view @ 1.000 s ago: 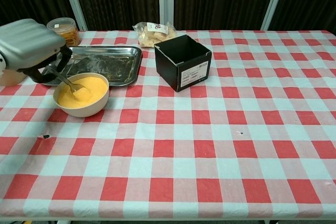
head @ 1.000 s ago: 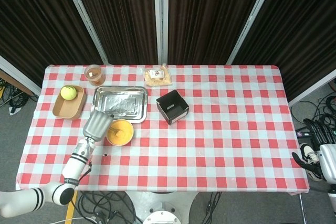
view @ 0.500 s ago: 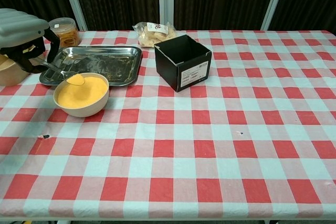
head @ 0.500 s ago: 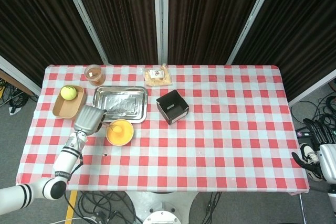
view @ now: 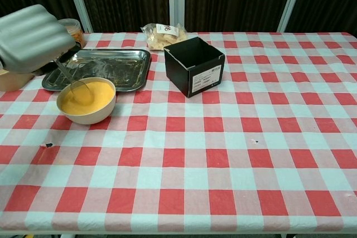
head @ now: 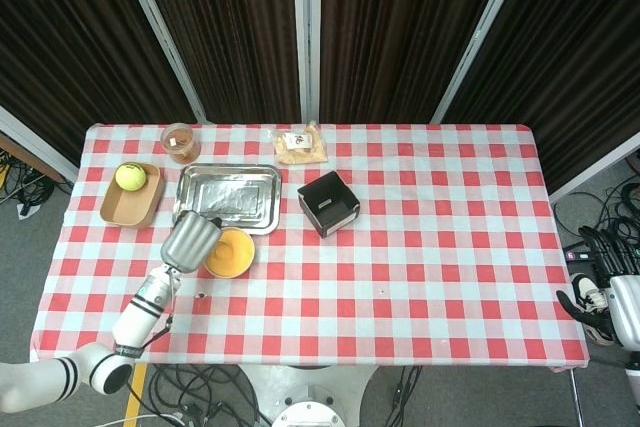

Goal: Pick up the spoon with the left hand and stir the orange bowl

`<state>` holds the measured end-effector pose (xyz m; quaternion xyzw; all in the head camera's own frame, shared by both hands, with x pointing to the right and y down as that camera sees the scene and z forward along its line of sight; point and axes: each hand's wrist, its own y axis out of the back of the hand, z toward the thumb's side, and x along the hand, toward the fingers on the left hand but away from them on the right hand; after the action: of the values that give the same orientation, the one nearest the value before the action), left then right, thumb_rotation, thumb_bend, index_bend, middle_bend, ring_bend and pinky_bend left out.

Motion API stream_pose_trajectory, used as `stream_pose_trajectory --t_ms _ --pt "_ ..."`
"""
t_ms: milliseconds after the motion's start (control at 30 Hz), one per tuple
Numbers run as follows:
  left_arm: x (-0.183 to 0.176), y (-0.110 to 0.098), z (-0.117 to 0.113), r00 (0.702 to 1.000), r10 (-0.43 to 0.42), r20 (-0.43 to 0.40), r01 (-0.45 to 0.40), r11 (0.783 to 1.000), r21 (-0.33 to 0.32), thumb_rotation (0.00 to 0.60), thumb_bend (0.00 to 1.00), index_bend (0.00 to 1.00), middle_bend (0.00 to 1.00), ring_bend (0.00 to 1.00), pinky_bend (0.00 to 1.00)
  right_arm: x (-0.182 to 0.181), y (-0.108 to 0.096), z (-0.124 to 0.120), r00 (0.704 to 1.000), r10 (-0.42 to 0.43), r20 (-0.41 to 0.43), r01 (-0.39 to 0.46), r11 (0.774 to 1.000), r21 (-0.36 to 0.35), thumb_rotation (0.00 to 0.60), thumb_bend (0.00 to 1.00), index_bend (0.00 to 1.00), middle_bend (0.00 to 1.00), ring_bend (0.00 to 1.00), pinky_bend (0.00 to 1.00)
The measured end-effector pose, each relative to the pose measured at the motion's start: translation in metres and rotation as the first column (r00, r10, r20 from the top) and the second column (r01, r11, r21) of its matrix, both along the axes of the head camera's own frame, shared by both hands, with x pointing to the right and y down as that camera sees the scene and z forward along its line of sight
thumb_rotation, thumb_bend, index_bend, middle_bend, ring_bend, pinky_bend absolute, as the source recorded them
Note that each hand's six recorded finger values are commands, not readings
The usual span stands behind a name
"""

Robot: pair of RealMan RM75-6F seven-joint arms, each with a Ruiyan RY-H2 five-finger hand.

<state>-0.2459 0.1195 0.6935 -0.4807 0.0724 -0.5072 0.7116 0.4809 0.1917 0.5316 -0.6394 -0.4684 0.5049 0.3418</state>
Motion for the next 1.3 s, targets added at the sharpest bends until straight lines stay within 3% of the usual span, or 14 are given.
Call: stream_pose_trajectory --t_ms 133,333,633,1000,1300 --pt "0.007 0.008 0.003 0.993 0.091 0.072 -0.097 0.992 0.076 0.6 0.43 0.69 0.95 0.92 0.99 0.0 0.0 0.0 1.0 -0.001 0.002 0.001 1.0 0.001 0.6 0.2 0.0 0.08 0.0 0.0" --pt "0.016 0.014 -0.003 0.979 0.165 0.116 -0.182 0.971 0.155 0.6 0.43 0.69 0.95 0.93 1.0 0.001 0.001 -0.002 1.0 0.001 0.0 -0.001 1.0 0.007 0.6 0.2 0.0 0.08 0.0 0.0" --pt "0.017 0.01 -0.015 0.976 0.147 0.161 -0.183 0.955 0.234 0.6 0.43 0.69 0.96 0.93 1.0 0.003 0.004 -0.004 1.0 0.004 0.0 -0.004 1.0 0.012 0.6 0.2 0.0 0.08 0.0 0.0" --pt "0.017 0.007 -0.006 0.962 0.1 0.255 -0.161 0.959 0.231 0.6 0.43 0.7 0.96 0.93 1.0 -0.001 0.003 -0.006 1.0 -0.001 -0.003 0.001 1.0 0.016 0.6 0.2 0.0 0.08 0.0 0.0" --pt "0.015 0.008 0.0 0.967 0.062 0.247 -0.113 0.974 0.195 0.6 0.43 0.7 0.96 0.93 1.0 -0.002 0.003 -0.006 1.0 0.0 -0.007 0.0 1.0 0.016 0.6 0.19 0.0 0.08 0.0 0.0"
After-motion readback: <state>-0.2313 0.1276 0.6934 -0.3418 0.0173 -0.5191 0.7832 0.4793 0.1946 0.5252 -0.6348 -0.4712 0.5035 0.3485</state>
